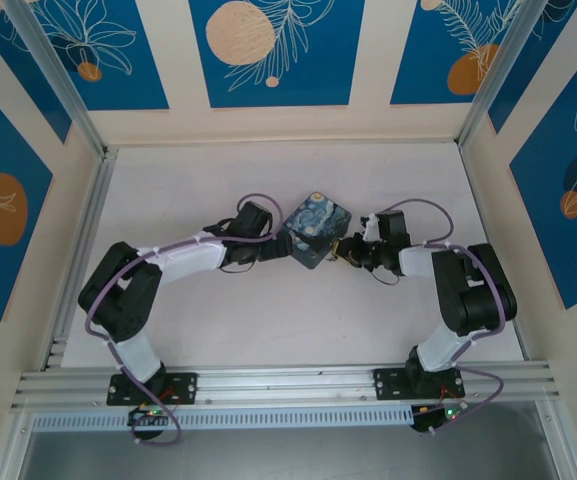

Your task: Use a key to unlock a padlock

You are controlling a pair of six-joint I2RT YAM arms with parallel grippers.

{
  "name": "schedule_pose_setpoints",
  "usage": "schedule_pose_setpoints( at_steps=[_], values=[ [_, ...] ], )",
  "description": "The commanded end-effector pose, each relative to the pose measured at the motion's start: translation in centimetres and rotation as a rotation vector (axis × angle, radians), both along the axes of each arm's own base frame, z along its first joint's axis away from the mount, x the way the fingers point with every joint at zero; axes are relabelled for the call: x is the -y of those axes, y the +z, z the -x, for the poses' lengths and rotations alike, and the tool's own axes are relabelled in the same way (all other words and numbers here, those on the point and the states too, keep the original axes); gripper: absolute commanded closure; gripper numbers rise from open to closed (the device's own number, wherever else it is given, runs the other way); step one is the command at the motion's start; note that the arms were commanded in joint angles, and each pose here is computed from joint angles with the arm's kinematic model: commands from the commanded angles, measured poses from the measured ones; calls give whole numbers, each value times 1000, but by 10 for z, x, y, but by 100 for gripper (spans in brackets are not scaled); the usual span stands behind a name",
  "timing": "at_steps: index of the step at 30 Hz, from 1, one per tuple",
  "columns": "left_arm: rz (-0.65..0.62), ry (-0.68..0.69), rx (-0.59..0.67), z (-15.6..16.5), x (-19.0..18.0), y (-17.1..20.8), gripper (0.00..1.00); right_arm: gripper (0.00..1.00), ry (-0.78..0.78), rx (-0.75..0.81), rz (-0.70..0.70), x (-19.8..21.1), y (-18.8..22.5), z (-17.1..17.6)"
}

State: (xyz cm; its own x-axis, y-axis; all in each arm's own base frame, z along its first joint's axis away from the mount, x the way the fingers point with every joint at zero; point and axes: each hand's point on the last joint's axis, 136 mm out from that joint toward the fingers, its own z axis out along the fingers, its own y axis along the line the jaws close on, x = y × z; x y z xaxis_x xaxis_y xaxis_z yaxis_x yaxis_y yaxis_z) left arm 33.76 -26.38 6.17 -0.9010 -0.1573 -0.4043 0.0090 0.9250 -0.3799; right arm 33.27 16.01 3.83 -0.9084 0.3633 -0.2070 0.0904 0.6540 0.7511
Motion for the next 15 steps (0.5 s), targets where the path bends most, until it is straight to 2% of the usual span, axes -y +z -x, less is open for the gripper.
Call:
schedule_pose_setpoints(
  at_steps=[1,11,12,15],
  values=[
    [-156,-12,-111,18,-30,-26,7,100,-35,-100,92,18,-25,26],
    [-105,-55,-88,8,-13,-5,7,100,-69,-125,89,20,-22,29],
    [-95,-56,-84,6,-12,-2,7,96,-72,-125,85,19,-21,29],
    [-73,-62,-74,5,-8,7,7,75,-87,-109,70,19,-12,30]
  ],
)
